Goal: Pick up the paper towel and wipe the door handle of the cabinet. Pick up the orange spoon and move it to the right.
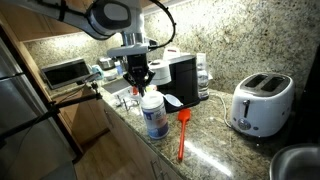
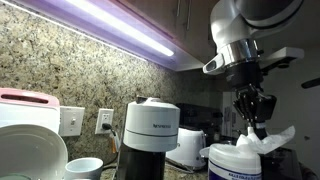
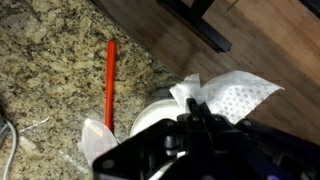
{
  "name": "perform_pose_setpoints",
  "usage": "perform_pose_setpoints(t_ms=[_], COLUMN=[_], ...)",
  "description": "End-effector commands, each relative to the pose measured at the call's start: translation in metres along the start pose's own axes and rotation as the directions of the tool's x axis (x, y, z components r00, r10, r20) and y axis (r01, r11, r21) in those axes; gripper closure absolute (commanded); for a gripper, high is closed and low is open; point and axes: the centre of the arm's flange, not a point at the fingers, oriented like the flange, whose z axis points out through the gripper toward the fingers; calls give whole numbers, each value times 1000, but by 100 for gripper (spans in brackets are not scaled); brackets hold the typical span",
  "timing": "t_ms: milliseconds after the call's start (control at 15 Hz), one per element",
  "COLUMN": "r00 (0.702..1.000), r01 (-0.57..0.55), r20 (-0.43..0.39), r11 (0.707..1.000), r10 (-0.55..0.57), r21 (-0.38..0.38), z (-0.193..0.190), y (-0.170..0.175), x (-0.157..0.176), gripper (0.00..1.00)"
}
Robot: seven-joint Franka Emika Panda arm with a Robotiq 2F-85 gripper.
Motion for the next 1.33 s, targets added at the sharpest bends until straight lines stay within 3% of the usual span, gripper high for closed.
perform_pose_setpoints(t_ms=[0, 267, 600, 933, 1267], r00=[997, 977, 944, 946, 968], r01=[68, 131, 179, 198, 190], r20=[-26, -155, -255, -232, -150], r11=[997, 984, 973, 970, 977], r10=[-69, -148, -212, -227, -204], r21=[-26, -119, -147, -139, -98], z=[2, 7, 16, 8, 3], y=[16, 18, 18, 19, 17], x=[32, 58, 84, 81, 69], gripper=[99, 99, 99, 99, 99])
